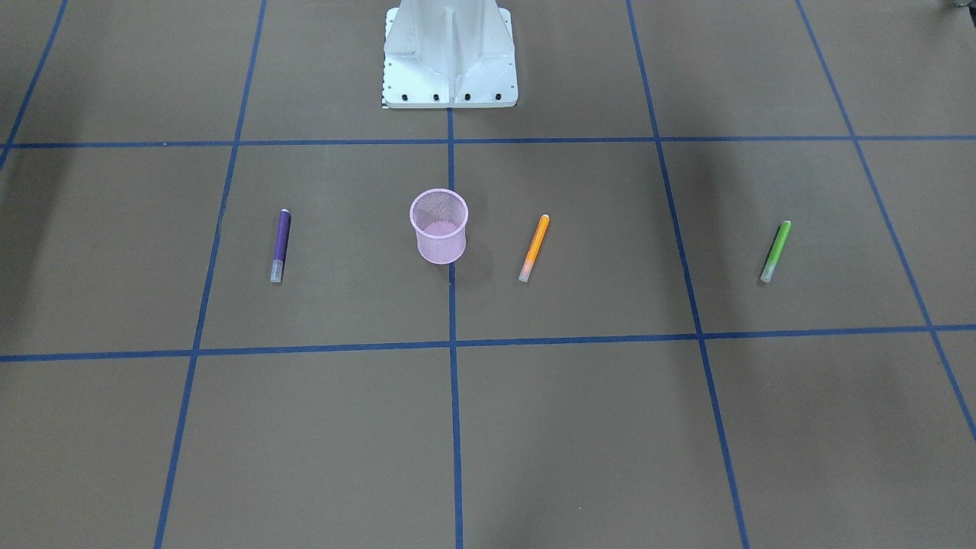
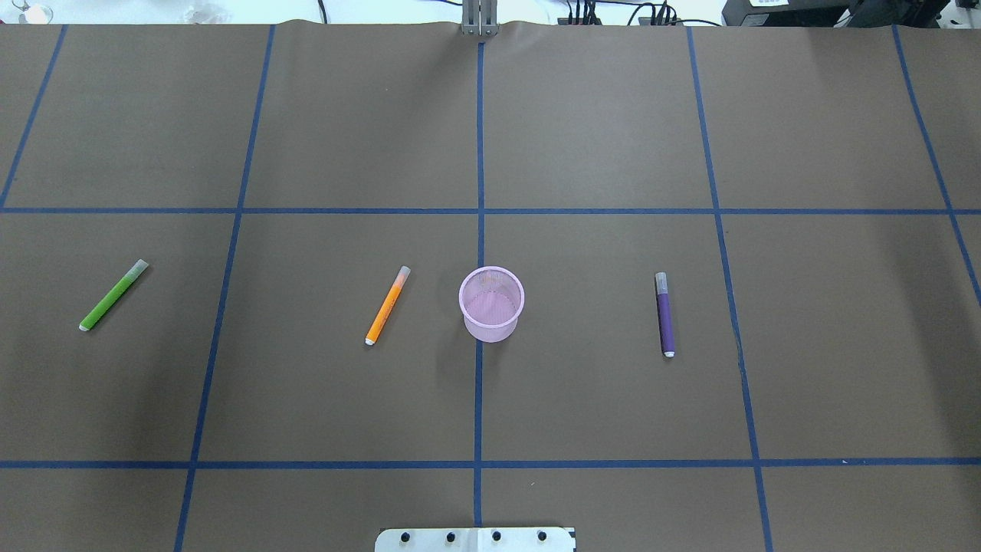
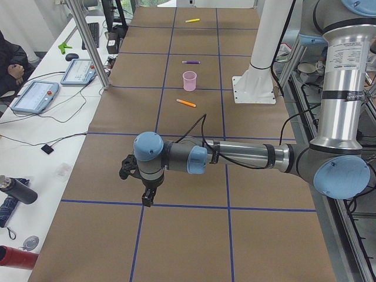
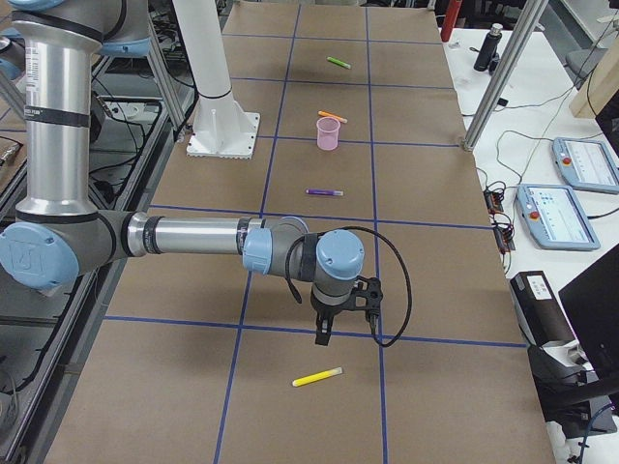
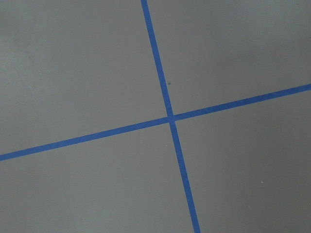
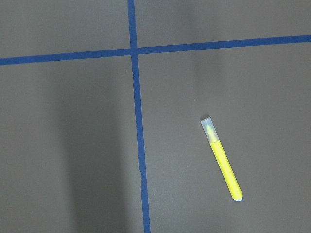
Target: Collect pens into pen holder
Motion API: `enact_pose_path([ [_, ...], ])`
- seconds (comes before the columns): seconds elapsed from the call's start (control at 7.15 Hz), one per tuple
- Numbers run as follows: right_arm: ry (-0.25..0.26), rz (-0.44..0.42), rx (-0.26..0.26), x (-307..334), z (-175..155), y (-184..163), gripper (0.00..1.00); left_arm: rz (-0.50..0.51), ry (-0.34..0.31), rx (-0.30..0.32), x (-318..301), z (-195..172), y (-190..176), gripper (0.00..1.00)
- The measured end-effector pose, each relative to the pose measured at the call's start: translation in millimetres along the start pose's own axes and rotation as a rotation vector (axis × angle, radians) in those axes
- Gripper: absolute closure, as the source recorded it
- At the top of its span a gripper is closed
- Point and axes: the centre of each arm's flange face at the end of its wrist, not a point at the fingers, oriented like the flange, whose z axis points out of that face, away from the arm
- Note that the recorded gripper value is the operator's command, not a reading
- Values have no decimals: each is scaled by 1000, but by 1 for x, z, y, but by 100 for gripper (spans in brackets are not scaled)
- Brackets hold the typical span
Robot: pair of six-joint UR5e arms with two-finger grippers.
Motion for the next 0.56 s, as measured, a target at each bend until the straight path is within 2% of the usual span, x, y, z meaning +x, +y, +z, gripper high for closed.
enact_pose_path([
  [0.56,-1,-4,3,-2,-1,-1,0,4,1,3,2,-1,-2,0],
])
